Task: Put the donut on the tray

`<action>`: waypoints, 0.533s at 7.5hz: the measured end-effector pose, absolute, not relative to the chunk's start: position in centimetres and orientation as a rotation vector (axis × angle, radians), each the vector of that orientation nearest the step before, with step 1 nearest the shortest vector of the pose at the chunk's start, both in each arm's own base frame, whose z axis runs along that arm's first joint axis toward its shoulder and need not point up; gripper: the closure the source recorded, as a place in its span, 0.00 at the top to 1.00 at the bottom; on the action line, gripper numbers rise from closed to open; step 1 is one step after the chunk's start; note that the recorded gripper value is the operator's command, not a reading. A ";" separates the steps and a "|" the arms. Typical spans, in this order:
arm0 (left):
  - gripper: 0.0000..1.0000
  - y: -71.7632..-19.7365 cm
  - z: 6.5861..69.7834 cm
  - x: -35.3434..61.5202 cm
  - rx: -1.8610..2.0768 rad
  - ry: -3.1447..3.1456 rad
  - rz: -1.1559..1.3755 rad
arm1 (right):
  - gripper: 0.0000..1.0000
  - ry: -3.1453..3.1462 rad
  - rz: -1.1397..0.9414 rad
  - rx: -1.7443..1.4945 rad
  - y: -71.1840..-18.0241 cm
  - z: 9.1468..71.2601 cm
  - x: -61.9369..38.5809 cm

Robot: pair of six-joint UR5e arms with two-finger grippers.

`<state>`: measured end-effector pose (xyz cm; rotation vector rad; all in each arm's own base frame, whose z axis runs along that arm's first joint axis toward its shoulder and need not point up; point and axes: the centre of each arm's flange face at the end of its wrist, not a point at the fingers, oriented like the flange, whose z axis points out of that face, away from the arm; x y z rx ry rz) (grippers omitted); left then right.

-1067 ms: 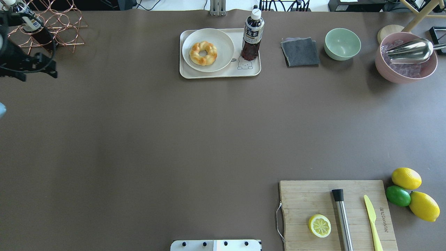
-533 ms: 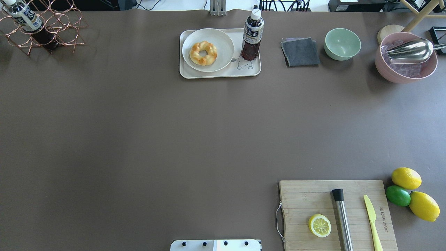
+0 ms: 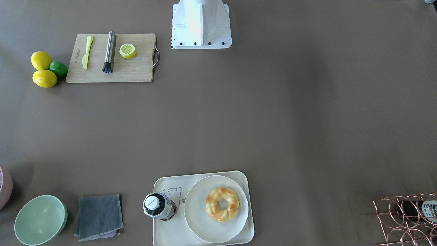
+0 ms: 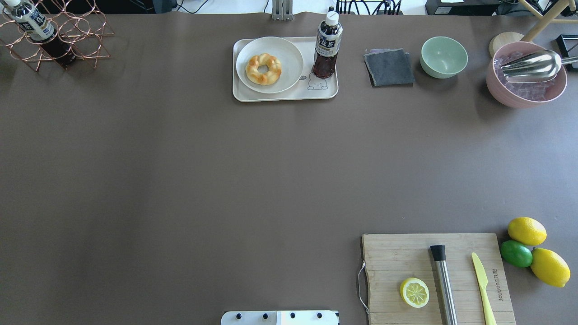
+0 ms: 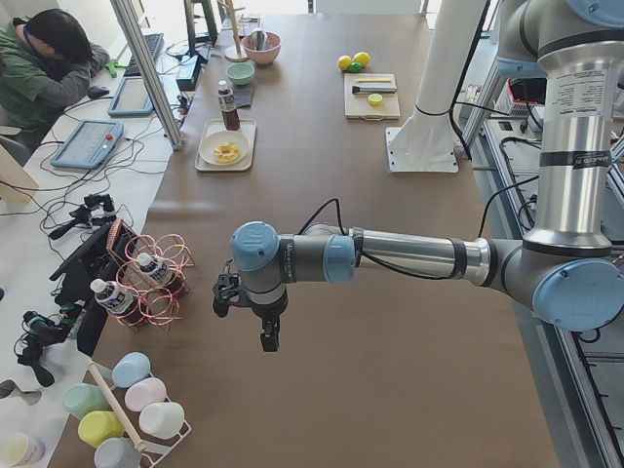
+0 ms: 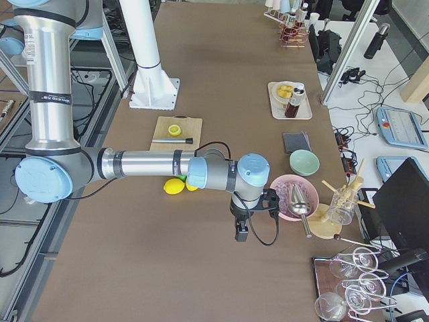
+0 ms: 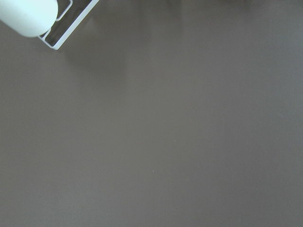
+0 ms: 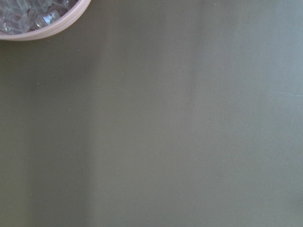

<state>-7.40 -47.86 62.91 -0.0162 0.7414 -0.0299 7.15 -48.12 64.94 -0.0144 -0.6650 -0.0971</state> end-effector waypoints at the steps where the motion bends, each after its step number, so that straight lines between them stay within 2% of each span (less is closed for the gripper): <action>1: 0.99 -47.7 62.9 -7.5 -0.016 0.743 -0.031 | 1.00 -0.663 -0.095 -0.014 -48.1 65.0 7.2; 4: 0.99 -47.8 63.0 -7.3 -0.021 0.741 -0.032 | 1.00 -0.662 -0.095 -0.015 -48.0 65.0 7.3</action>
